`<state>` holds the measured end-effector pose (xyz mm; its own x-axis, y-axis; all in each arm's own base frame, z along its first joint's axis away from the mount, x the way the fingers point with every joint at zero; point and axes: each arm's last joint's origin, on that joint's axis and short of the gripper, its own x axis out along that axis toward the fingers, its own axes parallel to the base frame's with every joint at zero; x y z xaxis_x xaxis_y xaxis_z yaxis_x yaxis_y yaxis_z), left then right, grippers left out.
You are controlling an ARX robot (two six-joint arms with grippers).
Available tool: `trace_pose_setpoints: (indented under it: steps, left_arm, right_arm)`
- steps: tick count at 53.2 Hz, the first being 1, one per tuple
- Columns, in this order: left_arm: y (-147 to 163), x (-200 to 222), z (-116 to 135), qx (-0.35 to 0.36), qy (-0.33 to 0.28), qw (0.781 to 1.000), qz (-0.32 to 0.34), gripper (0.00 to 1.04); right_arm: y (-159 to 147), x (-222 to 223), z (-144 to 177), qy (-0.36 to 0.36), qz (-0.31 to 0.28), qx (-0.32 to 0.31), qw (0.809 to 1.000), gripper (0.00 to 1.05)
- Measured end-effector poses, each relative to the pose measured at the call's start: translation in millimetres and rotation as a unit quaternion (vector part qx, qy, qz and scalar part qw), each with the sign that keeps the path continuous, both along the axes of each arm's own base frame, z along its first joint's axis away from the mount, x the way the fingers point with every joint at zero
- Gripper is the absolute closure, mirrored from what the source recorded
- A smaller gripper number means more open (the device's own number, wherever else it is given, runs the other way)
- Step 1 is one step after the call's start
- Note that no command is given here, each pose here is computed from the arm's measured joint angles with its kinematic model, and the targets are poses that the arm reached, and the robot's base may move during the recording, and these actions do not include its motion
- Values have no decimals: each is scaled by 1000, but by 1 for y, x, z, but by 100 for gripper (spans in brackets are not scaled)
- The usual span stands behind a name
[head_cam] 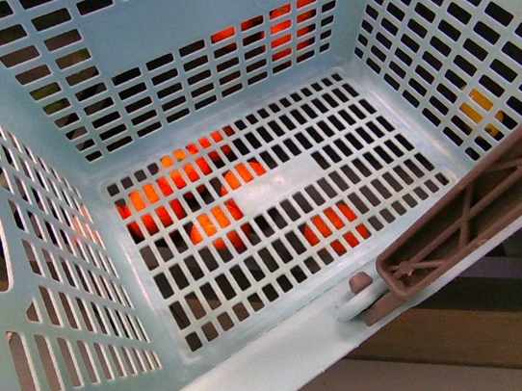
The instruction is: Pick mango and avocado into basket
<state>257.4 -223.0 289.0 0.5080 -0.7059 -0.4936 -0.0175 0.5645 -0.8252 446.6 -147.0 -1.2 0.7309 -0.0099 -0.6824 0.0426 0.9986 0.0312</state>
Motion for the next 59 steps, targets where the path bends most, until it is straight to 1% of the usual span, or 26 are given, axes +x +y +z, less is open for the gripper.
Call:
trace_pose_setpoints:
  steps: [2, 7, 11, 18, 23, 25, 32, 35, 45, 51, 59]
  left_arm:
    - [0, 0, 0, 0, 0, 1000, 0, 100]
    - [0, 0, 0, 0, 0, 1000, 0, 100]
    - [0, 0, 0, 0, 0, 1000, 0, 100]
    - [0, 0, 0, 0, 0, 1000, 0, 100]
    - [0, 0, 0, 0, 0, 1000, 0, 100]
    - [0, 0, 0, 0, 0, 1000, 0, 100]
    - [0, 0, 0, 0, 0, 1000, 0, 100]
    - [0, 0, 0, 0, 0, 1000, 0, 100]
    - [0, 0, 0, 0, 0, 1000, 0, 100]
    - [0, 0, 0, 0, 0, 1000, 0, 100]
    - [0, 0, 0, 0, 0, 1000, 0, 100]
  right_arm:
    - [3, -8, 17, -20, 5, 3, 1000, 49]
    - [8, -22, 43, -48, 16, 9, 999, 49]
    - [18, -45, 77, -80, 26, 21, 996, 49]
    - [31, -70, 108, -103, 36, 29, 994, 49]
    - [49, -93, 137, -129, 51, 40, 990, 49]
    - [54, -97, 143, -135, 55, 42, 989, 49]
    - [78, -121, 182, -176, 75, 46, 980, 49]
    - [87, -128, 192, -188, 81, 48, 978, 49]
    - [132, -161, 250, -261, 105, 66, 957, 49]
    - [164, -173, 268, -281, 126, 76, 948, 49]
    - [209, -179, 266, -270, 176, 93, 942, 49]
